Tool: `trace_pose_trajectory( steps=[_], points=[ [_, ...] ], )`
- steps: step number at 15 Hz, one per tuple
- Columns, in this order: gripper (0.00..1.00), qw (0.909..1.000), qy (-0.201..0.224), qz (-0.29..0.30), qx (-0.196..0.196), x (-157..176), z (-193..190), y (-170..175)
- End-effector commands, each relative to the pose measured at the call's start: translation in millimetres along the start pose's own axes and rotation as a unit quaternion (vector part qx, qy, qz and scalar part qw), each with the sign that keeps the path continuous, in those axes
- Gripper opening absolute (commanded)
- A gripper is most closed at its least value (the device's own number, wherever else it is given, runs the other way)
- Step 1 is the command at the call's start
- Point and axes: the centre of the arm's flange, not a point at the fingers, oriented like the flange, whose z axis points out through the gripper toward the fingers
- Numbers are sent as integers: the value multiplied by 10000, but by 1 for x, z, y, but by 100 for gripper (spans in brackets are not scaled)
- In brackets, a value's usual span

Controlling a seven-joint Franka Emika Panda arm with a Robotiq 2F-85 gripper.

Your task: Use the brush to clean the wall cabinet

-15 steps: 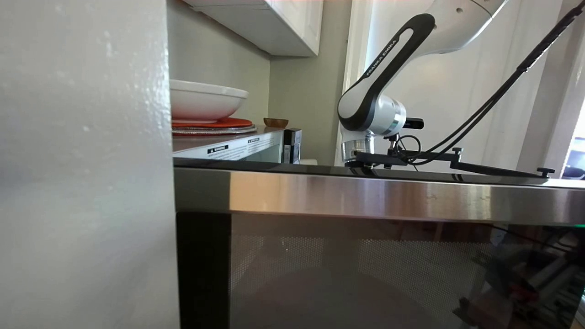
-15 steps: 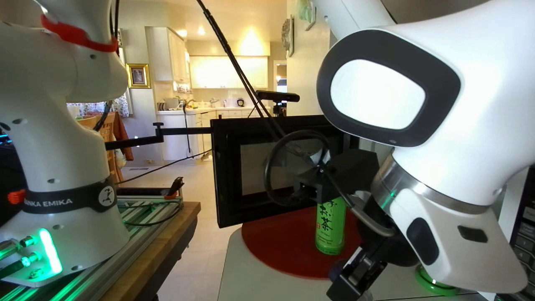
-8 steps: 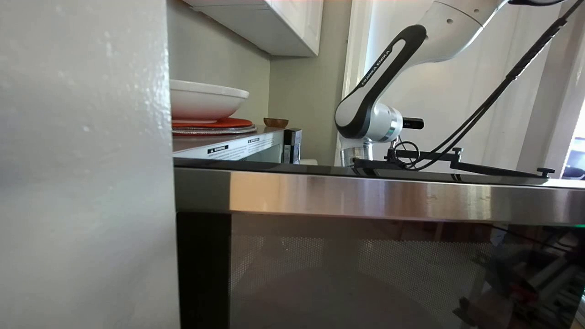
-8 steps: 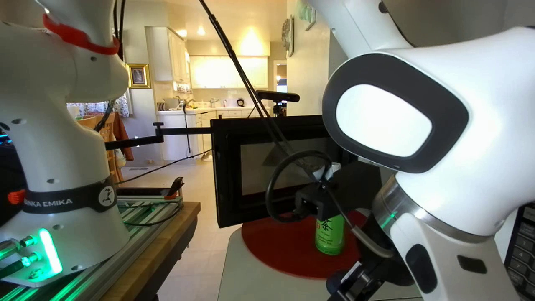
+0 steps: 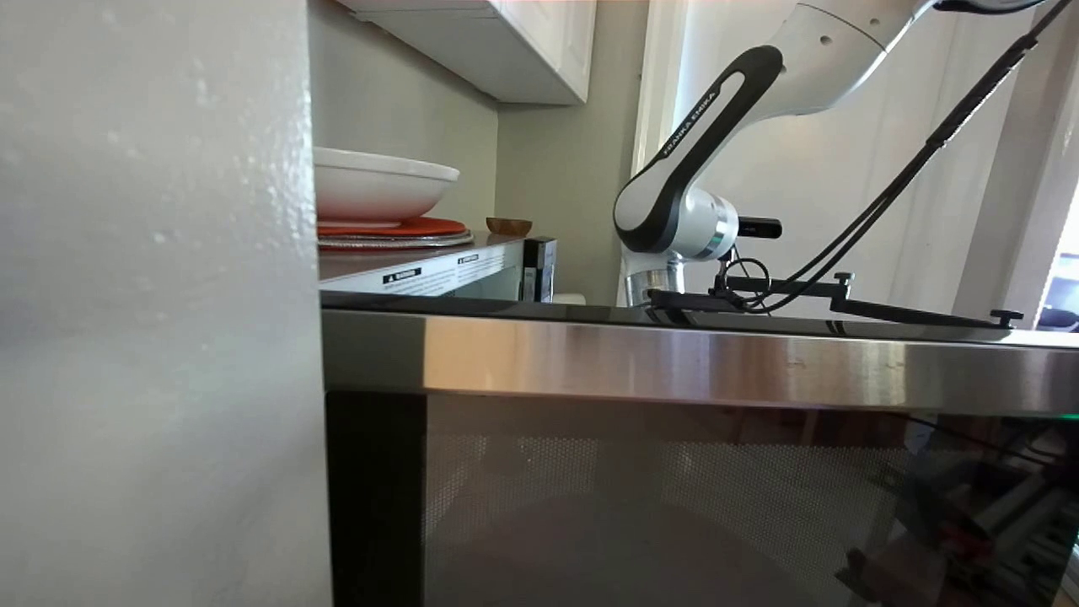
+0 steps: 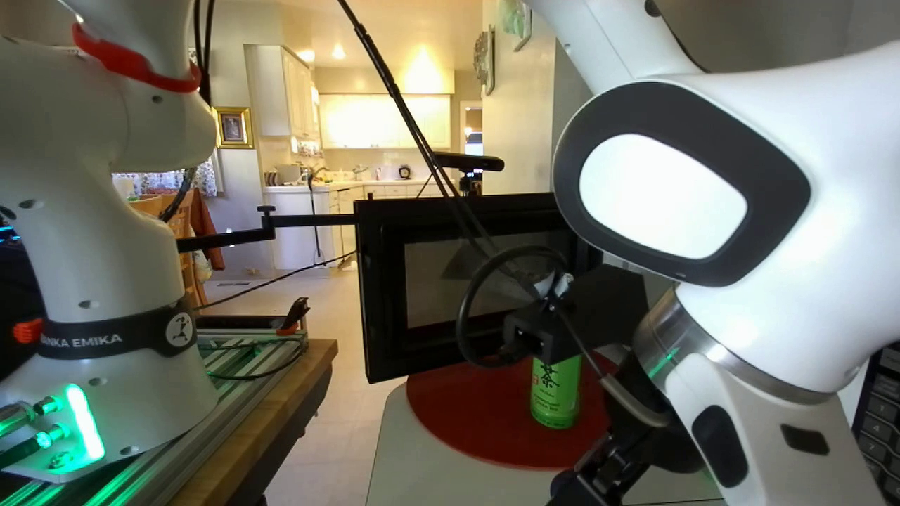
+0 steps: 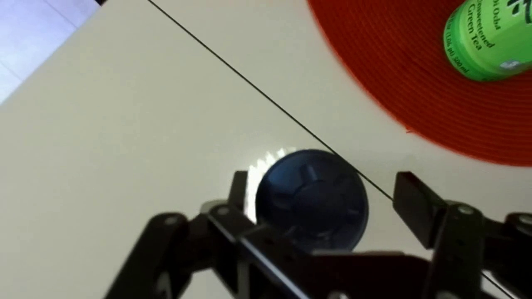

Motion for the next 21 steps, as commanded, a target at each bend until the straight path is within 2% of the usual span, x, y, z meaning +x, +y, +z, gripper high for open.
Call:
trace_pose_trajectory(
  steps=[1, 4, 8, 14, 16, 17, 19, 21],
  points=[
    [100, 9998, -111, -153, -110, -17, -29, -4],
    [100, 9984, -47, -325, -453, -39, -62, -6],
    [100, 9914, 578, -918, -738, -72, -102, -11],
    [100, 9680, 1487, -1881, -744, -135, -142, -25],
    [100, 9581, 1889, -2076, -567, -153, -150, -28],
    [100, 9684, 1558, -1828, -673, -132, -153, -40],
    [100, 9634, 1765, -1931, -590, -146, -157, -38],
    [100, 9622, 1815, -1951, -572, -148, -155, -36]
  ],
)
